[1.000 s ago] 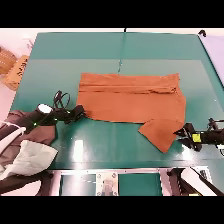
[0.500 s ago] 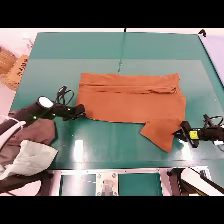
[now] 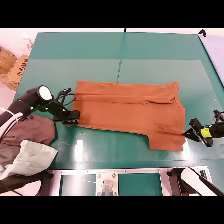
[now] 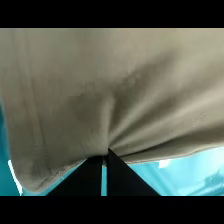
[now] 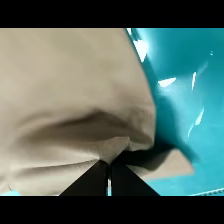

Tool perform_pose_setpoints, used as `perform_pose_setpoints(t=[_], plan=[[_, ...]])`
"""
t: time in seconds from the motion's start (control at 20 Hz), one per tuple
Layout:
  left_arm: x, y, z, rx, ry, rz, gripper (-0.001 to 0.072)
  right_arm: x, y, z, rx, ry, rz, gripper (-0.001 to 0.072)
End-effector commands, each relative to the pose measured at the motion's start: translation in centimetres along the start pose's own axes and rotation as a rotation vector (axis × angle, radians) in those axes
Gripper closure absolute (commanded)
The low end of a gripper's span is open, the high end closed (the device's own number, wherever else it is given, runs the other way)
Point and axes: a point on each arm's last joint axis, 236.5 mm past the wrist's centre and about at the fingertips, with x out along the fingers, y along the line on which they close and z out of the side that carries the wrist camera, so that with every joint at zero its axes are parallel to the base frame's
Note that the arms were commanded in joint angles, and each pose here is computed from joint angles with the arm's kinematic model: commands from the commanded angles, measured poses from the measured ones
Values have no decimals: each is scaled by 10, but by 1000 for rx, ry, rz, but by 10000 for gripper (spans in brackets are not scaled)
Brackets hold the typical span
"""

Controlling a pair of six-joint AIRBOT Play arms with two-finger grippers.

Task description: Fold the shirts.

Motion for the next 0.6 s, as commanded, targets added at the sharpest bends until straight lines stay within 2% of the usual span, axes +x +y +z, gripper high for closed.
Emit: perform_pose_setpoints(t=[0.0, 0.25, 0.55], plan=[[-23, -4, 13, 34, -20, 25, 688, -28, 41, 17, -31, -68, 132, 694], [-67, -27, 77, 110, -191, 17, 689, -64, 121, 63, -173, -207, 261, 694], [-61, -34, 169, 133, -261, 12, 688, -34, 195, 130, -269, -185, 283, 693]])
